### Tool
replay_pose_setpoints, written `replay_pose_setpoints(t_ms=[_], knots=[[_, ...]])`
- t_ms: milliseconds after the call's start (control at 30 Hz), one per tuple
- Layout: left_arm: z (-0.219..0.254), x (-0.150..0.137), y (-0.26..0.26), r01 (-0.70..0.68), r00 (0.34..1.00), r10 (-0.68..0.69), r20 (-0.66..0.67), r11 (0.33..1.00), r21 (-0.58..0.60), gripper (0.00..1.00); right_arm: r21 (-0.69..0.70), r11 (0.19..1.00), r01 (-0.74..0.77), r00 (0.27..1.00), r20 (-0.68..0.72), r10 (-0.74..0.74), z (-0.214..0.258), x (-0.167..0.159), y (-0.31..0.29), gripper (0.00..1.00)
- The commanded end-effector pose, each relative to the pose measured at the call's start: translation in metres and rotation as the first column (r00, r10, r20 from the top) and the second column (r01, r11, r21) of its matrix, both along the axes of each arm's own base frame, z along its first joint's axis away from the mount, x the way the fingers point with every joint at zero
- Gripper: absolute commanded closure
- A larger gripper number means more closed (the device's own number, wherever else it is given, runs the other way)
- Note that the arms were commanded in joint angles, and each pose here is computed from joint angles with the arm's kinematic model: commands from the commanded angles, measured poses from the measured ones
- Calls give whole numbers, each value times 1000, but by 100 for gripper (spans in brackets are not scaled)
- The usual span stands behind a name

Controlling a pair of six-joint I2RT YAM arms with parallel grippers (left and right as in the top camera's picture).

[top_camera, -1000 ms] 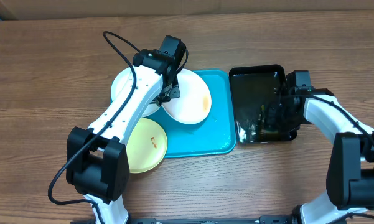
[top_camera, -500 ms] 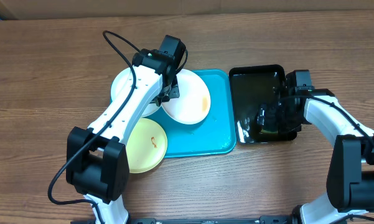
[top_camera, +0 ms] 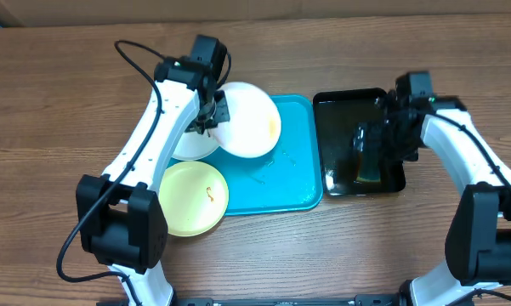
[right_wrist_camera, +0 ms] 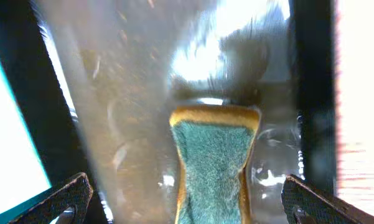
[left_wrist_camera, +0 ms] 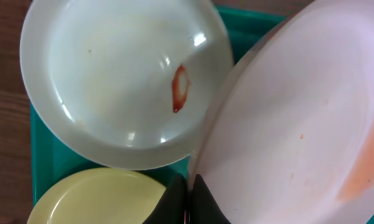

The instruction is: Clean dirty plates on tray and stack at the side

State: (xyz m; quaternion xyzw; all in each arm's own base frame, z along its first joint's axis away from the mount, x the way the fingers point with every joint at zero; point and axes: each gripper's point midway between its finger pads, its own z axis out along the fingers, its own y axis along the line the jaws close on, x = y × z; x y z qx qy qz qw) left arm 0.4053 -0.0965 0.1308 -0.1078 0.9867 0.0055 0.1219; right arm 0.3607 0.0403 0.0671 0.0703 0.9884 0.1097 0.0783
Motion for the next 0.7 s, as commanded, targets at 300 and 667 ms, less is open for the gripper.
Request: replay_pose_setpoints(t_ms=[300, 667], knots=[[56, 16, -66, 167, 972, -151, 181, 983, -75, 96, -82, 958, 276, 951, 165, -260, 37, 47, -74, 0], [77, 23, -123, 245, 899, -251, 358, 967, 61, 96, -100, 907, 409, 906, 164, -391, 36, 37, -133, 0]])
